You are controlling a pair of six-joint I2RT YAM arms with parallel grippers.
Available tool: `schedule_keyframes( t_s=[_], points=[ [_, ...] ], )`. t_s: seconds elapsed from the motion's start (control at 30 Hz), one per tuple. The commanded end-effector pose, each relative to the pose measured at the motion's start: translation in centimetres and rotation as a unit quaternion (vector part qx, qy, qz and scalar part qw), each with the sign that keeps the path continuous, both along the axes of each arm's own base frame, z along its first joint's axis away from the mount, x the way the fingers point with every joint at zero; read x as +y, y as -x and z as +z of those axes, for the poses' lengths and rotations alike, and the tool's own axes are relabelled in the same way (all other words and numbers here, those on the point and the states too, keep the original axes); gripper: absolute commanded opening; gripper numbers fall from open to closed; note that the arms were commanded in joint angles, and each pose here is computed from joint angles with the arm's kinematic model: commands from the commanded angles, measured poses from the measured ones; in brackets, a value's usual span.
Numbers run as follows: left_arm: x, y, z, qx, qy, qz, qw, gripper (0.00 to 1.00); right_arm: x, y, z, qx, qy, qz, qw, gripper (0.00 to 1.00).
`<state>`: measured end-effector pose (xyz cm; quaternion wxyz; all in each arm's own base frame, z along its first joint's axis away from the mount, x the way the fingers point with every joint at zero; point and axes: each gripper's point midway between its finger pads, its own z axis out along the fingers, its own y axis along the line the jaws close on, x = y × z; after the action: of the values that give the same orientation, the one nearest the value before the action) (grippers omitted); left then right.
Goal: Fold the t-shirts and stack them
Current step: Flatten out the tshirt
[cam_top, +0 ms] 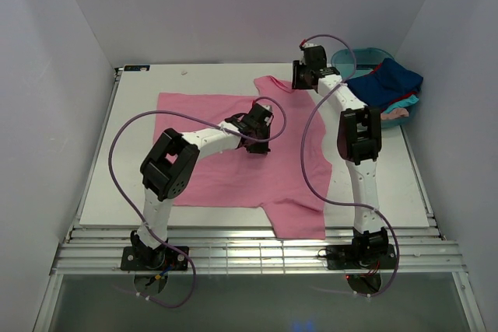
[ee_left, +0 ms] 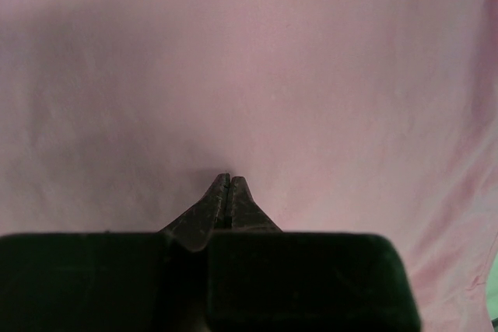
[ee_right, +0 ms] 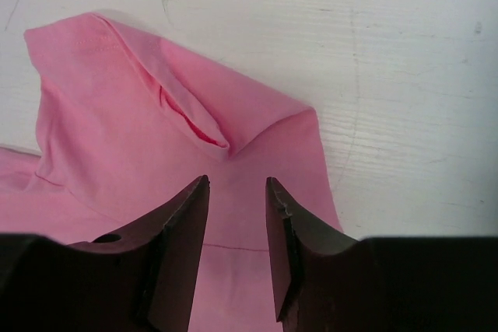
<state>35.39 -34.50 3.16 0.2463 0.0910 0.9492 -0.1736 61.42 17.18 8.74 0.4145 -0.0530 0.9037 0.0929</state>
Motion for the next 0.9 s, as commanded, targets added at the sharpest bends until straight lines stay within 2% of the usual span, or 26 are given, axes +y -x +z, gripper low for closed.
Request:
schedule_keyframes(
  t_s=[0.0, 0.47, 0.53, 0.67, 0.87],
  points=[
    [-0.3, 0.9, -0.5, 0.010, -0.002, -0.005, 1.000, 0.00, 2.0, -1.0, -0.4, -0.018, -0.028, 0.034, 0.999, 0.41],
    [0.0, 2.5, -2.6, 0.037, -0.015, -0.002, 0.999, 0.00, 2.2, -2.7, -2.5, -0.027, -0.063, 0.031, 0.997, 0.41],
    [0.0, 2.5, -2.6, 0.036, -0.015, -0.003, 0.999, 0.00, 2.1, -2.9, -3.0, -0.026, -0.064, 0.029, 0.997, 0.39],
    [0.2, 2.7, -3.0, 0.040, -0.018, -0.003, 0.999, 0.00, 1.8, -3.1, -3.1, -0.031, -0.064, 0.021, 0.997, 0.25],
    [0.4, 3.2, -3.5, 0.049, -0.021, 0.002, 0.999, 0.00, 1.6, -3.7, -1.0, -0.062, -0.067, 0.016, 0.996, 0.22]
  ],
)
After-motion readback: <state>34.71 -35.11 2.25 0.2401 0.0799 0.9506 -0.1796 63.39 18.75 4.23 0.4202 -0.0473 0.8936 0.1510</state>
